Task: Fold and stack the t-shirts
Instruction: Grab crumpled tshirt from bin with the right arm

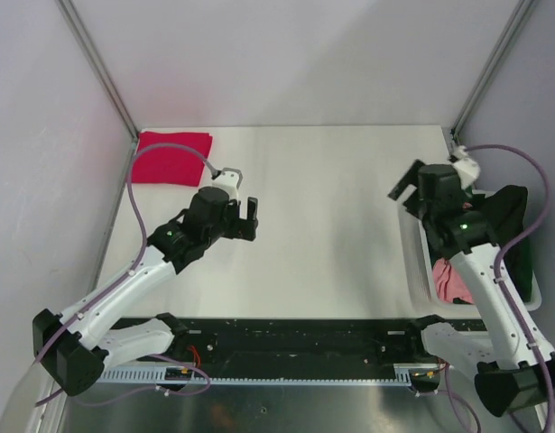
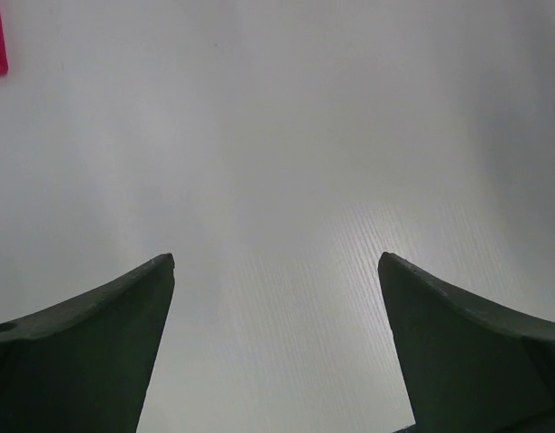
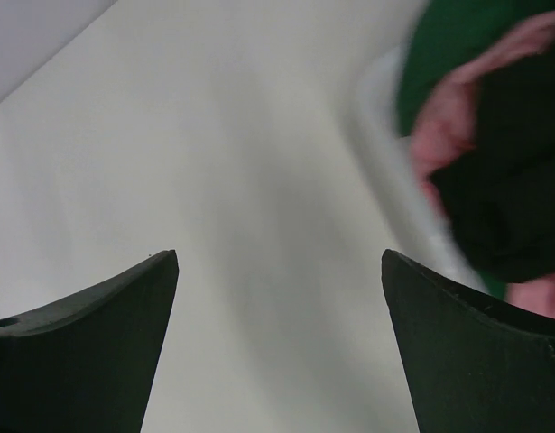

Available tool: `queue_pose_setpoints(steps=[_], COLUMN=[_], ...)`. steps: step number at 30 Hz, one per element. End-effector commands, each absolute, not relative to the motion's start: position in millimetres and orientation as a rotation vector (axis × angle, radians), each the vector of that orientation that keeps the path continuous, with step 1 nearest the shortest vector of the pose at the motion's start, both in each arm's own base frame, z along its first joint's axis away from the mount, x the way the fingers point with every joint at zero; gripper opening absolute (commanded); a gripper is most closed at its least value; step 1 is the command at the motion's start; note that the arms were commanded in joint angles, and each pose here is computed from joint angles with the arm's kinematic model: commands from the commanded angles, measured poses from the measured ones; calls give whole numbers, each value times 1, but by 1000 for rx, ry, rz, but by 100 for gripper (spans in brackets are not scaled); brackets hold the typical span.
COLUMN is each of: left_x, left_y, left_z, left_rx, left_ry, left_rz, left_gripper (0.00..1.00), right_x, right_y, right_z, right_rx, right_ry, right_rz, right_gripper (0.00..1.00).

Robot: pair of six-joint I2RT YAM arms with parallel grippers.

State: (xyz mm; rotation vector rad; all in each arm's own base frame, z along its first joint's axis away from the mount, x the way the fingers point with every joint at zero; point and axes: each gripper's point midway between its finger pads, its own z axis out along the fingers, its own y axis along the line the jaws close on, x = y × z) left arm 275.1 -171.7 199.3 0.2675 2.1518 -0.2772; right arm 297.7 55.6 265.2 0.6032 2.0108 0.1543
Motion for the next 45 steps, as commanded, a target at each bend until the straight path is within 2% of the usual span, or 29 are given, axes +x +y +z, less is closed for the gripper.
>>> queue_pose_setpoints(steps=[1,5,9,19,29,32,34,35,36,39,40,42,45], left_x=[273,272,271,267,262,262,262,262,262,263,263,263,264], left_y=[-170,-175,-181,-187,-195,-194,-193,-192,-192,-193,-192,-192,-190], left_z=[203,200,196,189,187,189,190,190,189,189,189,189,189], left_rx=[313,321,334,360,388,385,381,379,378,373,371,369,361], left_ry=[2117,2125,2144,2165,2171,2163,2158,2159,2159,2159,2159,2159,2158], left_rz=[-279,-305,-331,-365,-422,-419,-416,-413,-412,-415,-414,-412,-402], left_gripper=[100,100,99,99,99,99,100,99,99,100,99,100,99], right_x=[276,252,232,239,250,254,258,260,263,271,273,276,282], right_y=[-20,-93,-137,-174,-192,-189,-186,-184,-181,-168,-163,-154,-139], right_z=[259,245,237,214,182,170,165,164,164,168,172,185,222], right_rx=[798,1030,1226,1497,1518,1500,1482,1470,1454,1391,1365,1321,1252], right_ry=[2004,1985,1929,1792,1709,1712,1721,1726,1732,1748,1750,1749,1719], right_rz=[-32,-195,-267,-382,-483,-501,-510,-513,-516,-515,-510,-482,-414], right_gripper=[99,99,99,99,99,95,87,79,68,17,8,2,0])
